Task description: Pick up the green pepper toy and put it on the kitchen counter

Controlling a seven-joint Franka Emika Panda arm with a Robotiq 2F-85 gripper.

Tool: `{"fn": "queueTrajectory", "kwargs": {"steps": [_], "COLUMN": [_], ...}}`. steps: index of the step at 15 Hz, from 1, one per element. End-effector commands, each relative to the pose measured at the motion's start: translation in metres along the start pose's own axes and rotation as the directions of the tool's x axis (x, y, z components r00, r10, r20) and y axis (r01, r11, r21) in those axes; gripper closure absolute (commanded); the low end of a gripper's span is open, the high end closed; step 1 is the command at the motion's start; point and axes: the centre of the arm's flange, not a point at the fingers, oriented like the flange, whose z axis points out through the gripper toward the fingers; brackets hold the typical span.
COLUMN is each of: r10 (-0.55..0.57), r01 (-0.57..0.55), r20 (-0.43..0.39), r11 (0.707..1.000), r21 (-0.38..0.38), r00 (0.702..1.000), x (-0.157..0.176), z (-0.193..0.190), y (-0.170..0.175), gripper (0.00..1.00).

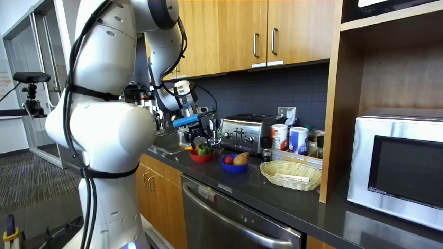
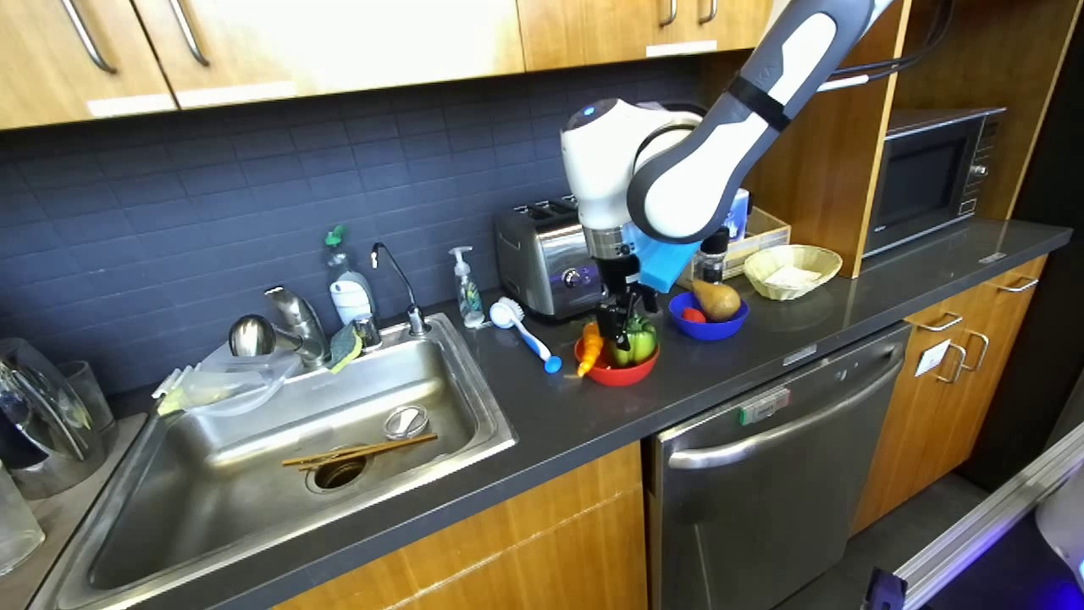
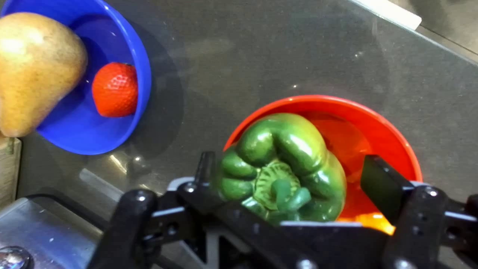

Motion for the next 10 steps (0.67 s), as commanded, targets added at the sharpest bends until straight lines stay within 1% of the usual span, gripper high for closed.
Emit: {"fn": "queueTrajectory", "kwargs": {"steps": [1,10], "r10": [-0.030,-0.062], "r01": [0.030,0.063], "r20": [0.006,0.019], "r11": [1.000,0.998], "r21": [-0.009,-0.007], "r00": [1.000,0.998], "x": [0.0037,0.0066], "z": [0.0074,0.0157], "y": [0.0003,-0.0026], "gripper": [0.00,0.00]}}
